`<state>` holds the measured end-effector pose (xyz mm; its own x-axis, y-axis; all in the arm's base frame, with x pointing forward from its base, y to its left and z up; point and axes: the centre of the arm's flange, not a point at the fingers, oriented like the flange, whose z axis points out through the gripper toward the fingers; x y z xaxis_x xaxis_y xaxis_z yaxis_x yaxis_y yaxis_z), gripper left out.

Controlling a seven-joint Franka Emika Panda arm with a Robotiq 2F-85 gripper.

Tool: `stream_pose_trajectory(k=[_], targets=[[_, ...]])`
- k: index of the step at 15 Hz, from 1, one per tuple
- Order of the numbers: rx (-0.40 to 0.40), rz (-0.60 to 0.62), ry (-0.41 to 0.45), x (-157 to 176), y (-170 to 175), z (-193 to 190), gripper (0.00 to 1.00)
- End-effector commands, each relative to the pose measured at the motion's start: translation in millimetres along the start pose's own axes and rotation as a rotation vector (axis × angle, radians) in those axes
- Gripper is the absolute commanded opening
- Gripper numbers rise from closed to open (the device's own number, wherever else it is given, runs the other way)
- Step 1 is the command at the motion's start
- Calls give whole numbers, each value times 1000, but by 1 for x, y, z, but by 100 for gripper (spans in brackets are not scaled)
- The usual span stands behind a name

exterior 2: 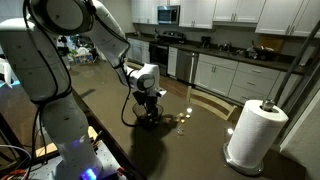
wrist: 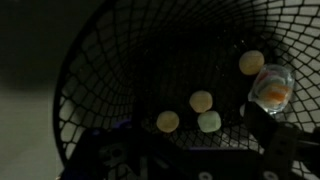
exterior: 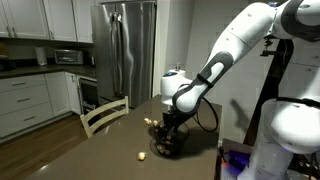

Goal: Take some candy out of the bowl and put it on the table

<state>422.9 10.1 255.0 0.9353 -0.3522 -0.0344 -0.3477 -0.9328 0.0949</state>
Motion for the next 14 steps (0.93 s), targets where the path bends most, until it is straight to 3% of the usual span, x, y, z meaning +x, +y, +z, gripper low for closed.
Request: stream_pose_trajectory(k=[1, 11, 12, 14], targets=[[22, -21, 34, 5, 4, 0, 100], [55, -56, 3, 29, 1, 3, 100], [56, -55, 4, 31, 1, 2, 75], [57, -52, 3, 35, 1, 1, 67]])
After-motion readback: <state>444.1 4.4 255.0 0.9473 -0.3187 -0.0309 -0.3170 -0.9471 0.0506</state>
